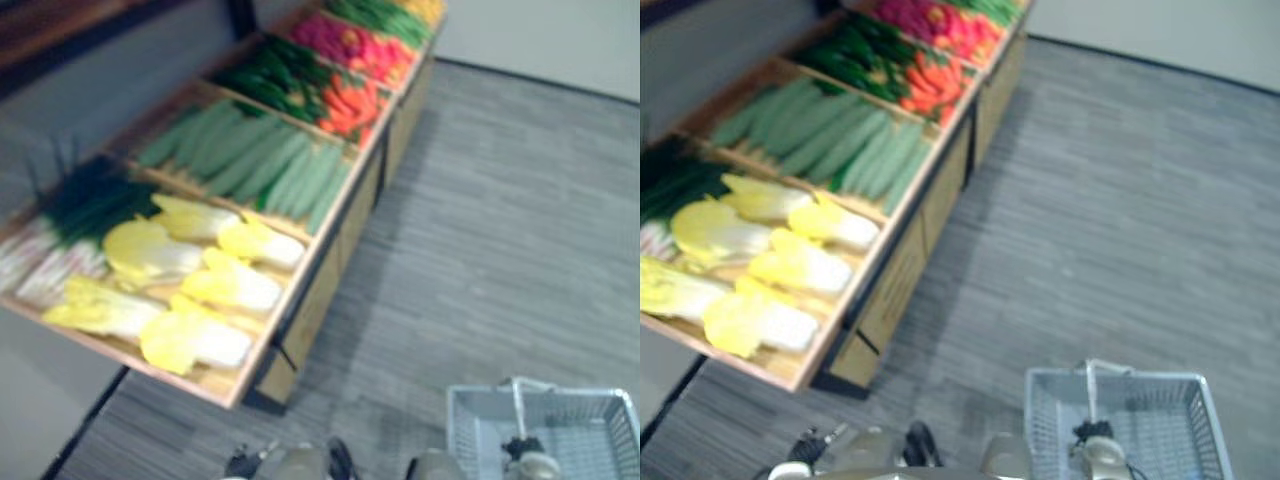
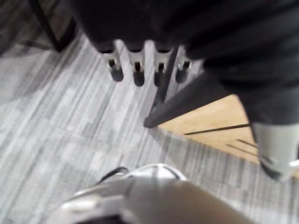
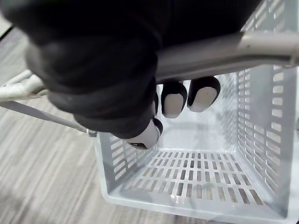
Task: Pick vegetable in the basket
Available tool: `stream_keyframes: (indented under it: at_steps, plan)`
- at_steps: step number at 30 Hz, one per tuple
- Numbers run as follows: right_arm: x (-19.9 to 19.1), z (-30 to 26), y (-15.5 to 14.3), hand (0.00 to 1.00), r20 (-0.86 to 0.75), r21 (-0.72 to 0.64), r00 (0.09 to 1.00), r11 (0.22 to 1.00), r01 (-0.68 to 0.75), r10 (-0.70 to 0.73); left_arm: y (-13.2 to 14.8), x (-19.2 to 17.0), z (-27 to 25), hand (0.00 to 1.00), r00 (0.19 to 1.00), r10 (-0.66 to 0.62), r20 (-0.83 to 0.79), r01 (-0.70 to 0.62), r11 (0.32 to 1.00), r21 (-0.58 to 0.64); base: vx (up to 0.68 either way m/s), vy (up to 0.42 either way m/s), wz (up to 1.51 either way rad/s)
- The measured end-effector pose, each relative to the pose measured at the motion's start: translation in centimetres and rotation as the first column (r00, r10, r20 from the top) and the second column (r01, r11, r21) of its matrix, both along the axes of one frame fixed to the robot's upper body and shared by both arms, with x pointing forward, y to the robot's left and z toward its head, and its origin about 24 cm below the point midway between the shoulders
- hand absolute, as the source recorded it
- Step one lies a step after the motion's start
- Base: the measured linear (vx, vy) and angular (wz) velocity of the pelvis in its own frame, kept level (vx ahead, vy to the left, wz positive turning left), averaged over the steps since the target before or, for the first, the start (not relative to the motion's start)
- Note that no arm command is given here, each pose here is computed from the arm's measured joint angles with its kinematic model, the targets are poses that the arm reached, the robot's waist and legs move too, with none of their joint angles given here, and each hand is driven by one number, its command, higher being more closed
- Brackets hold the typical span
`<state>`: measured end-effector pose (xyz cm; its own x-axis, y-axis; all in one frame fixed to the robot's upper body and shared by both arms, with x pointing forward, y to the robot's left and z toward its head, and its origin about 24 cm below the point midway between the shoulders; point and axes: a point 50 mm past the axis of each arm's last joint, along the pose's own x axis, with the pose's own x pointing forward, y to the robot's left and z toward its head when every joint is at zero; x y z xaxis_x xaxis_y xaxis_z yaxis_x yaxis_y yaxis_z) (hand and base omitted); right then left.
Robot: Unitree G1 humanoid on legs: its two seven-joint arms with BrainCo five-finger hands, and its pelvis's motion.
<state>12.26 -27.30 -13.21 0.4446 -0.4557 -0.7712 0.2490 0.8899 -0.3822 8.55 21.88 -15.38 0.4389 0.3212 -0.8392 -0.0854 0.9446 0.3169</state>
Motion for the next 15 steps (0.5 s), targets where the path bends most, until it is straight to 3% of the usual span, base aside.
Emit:
stream_keyframes:
  at_steps: [5,10,15]
  plan:
    - [0.2,0.1,-0.1,1.00,0.008,-0.013,1.000,1.000,-0.014,0.014,-0.4,1.9,0.5,0.00,0.998,-0.030,0.061,0.029,0.999,0.015,0.34,-0.255,1.71]
    - [-2.2,-0.7,-0.3,1.00,-0.052,0.001,0.998,0.999,0.037,-0.037,0.5,2.6,0.9,0.00,0.996,-0.028,0.080,0.025,0.999,0.042,0.21,-0.571,1.99]
    - [-3.7,-1.2,-0.1,1.00,-0.101,0.012,0.994,0.999,0.053,-0.051,0.3,0.6,0.1,0.00,0.995,0.095,0.038,-0.095,0.995,-0.008,0.09,-0.613,1.53]
